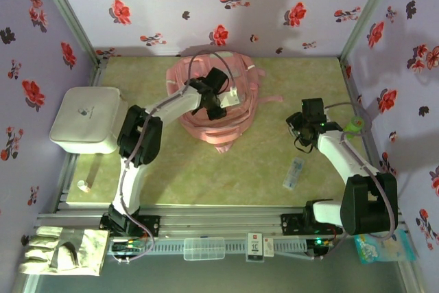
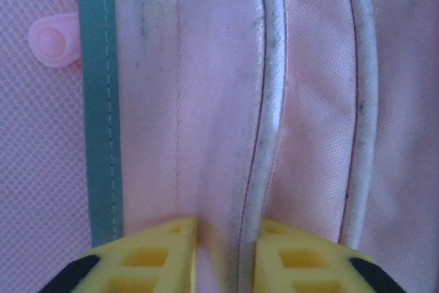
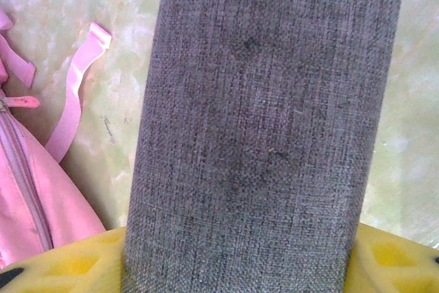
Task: Pack the student bag
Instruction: Open the student bag at the center of the table, then place the personal item in the student bag.
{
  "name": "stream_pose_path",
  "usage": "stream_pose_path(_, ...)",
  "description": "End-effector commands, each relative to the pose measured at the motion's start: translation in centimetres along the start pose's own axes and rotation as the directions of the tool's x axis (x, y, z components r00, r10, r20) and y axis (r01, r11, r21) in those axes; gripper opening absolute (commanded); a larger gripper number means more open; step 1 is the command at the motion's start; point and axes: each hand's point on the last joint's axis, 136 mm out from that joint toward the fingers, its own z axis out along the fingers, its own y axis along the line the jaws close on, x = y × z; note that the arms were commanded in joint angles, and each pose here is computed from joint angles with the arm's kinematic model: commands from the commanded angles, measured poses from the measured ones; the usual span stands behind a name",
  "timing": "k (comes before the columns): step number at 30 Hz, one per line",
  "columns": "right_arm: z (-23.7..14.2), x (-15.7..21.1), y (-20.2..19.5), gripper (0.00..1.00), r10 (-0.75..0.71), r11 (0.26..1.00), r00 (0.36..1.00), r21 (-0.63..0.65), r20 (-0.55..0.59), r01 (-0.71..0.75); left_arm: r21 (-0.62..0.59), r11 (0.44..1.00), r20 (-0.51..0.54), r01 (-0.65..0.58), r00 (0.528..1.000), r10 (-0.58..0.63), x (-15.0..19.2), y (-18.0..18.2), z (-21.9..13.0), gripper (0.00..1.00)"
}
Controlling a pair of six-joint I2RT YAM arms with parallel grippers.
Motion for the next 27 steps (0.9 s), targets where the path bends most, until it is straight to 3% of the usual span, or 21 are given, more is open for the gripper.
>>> stream_pose_path(1,-1.4,-0.9,2.3,0.54,-0.043,0.996,0.998,-0.073,0.039,0.046,-0.166,0.985,0.127,0.04,0.992,-0.019,-2.3,3.5,-4.0,0.12)
stream_pose_path(3,-1.4,-0.6,2.6,0.55,-0.063,0.994,0.997,-0.082,0.034,0.065,-0.199,0.978,0.183,0.068,0.983,-0.031,-3.1,4.0,-5.7,0.0)
stream_pose_path(10,-1.3,1.5,5.7,0.55,-0.173,0.964,0.985,-0.207,-0.016,0.166,-0.236,0.947,0.354,0.219,0.927,-0.126,-5.9,5.6,-11.3,0.0)
stream_pose_path(16,-2.0,4.5,9.8,0.55,-0.295,0.911,0.954,-0.319,-0.054,0.263,-0.231,0.893,0.533,0.386,0.818,-0.216,-9.6,8.2,-17.7,0.0)
stream_pose_path(27,-2.7,12.3,18.4,0.55,-0.462,0.787,0.877,-0.519,-0.136,0.334,-0.099,0.848,0.668,0.521,0.666,-0.331,-13.3,9.4,-23.6,0.0)
